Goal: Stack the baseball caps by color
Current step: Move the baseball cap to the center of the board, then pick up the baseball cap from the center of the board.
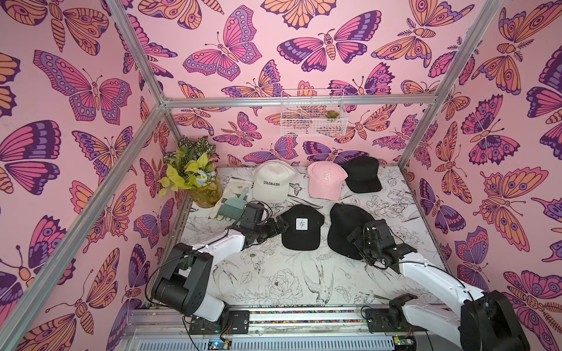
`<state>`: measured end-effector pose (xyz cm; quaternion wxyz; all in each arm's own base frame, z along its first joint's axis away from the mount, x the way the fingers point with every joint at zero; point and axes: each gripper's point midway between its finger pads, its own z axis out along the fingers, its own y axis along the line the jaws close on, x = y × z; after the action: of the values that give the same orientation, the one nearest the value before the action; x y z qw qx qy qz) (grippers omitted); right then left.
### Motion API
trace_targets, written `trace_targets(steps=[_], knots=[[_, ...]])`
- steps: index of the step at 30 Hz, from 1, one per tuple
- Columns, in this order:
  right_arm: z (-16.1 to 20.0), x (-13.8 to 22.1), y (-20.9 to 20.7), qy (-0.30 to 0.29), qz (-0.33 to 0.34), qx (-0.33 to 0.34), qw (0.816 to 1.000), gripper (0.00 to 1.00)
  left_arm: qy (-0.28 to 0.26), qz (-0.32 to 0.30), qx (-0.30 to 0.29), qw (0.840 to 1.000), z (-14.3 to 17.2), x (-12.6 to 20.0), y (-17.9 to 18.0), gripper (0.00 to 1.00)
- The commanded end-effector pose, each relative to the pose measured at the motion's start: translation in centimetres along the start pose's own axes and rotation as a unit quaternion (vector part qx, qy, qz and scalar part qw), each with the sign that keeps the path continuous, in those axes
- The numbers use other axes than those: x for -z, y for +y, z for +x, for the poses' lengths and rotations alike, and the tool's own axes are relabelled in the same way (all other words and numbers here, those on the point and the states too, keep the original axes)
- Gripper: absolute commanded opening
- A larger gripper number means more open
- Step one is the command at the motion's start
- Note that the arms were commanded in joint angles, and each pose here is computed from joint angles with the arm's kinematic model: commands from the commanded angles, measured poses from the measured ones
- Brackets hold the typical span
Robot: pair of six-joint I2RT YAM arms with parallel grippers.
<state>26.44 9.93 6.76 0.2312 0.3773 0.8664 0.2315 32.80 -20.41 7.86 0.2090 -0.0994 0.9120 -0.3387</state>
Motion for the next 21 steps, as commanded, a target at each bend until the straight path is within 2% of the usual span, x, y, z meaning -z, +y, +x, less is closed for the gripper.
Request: trace_targets(steps=[1,4,11,15,18,21], knots=[[0.2,2.0,-0.5,-0.007,-0.005,-0.051,0.999,0.99,-0.012,0.003,-0.009,1.0,-0.3,0.5,0.0,1.0],[2.0,3.1,-2.6,0.02,0.002,-0.073,0.997,0.99,-0.016,0.004,-0.012,1.0,-0.5,0.6,-0.1,1.0],[7.8,3.1,-4.9,0.153,-0.009,-0.057,0.987,0.99,-0.034,0.011,-0.018,0.999,-1.1,1.2,-0.7,1.0],[8.4,1.5,-3.6,0.164,-0.061,-0.079,0.981,0.99,-0.042,0.016,-0.019,0.999,-1.1,1.8,-0.9,1.0],[9.0,0.7,-3.0,0.175,-0.062,-0.066,0.981,0.99,-0.053,0.014,-0.014,0.998,-1.1,2.4,-0.8,1.0],[8.5,-0.7,-1.8,0.151,-0.087,-0.074,0.982,0.99,-0.063,0.013,-0.013,0.998,-1.2,2.6,-0.6,1.0]])
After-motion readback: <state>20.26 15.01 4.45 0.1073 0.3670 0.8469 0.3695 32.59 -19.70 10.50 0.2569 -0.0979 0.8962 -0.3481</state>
